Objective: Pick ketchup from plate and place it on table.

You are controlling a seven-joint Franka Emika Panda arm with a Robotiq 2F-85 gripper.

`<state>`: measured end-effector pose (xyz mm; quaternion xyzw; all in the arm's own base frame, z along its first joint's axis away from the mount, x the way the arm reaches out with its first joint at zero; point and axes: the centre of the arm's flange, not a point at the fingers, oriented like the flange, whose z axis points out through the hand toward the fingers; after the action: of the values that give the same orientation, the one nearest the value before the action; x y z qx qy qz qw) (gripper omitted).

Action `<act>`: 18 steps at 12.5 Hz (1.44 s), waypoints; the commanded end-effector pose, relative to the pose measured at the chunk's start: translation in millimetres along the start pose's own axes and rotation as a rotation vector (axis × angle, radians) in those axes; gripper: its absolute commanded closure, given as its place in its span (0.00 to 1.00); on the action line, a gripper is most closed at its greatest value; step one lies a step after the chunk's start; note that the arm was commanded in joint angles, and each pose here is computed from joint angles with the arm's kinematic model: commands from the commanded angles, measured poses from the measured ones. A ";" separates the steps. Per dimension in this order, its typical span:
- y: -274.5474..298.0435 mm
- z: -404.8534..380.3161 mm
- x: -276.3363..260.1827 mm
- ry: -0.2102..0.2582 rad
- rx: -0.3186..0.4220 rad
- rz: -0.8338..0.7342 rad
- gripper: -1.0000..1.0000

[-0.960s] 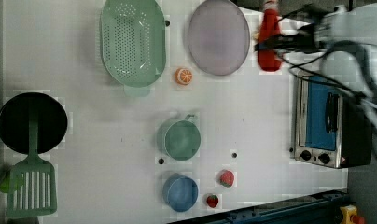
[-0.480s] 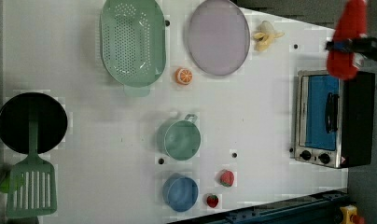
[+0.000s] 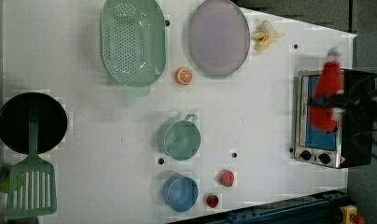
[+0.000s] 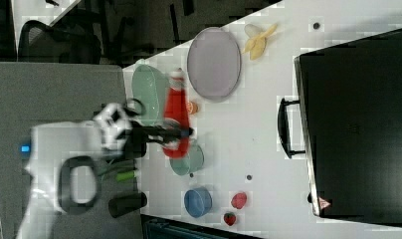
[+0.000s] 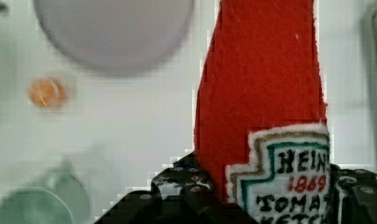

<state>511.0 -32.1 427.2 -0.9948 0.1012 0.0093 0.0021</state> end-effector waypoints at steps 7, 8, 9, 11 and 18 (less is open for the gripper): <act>20.7 177.1 -34.3 -0.052 0.007 0.078 0.41; 20.6 192.1 -34.4 -0.061 0.008 0.078 0.38; 20.5 205.6 -34.4 -0.064 0.009 0.079 0.28; 18.2 218.0 -29.7 -0.026 0.017 0.076 0.06; 7.1 94.0 -11.5 0.120 0.040 0.312 0.00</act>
<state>472.5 -42.0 271.2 -0.9801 0.1981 0.0092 0.0057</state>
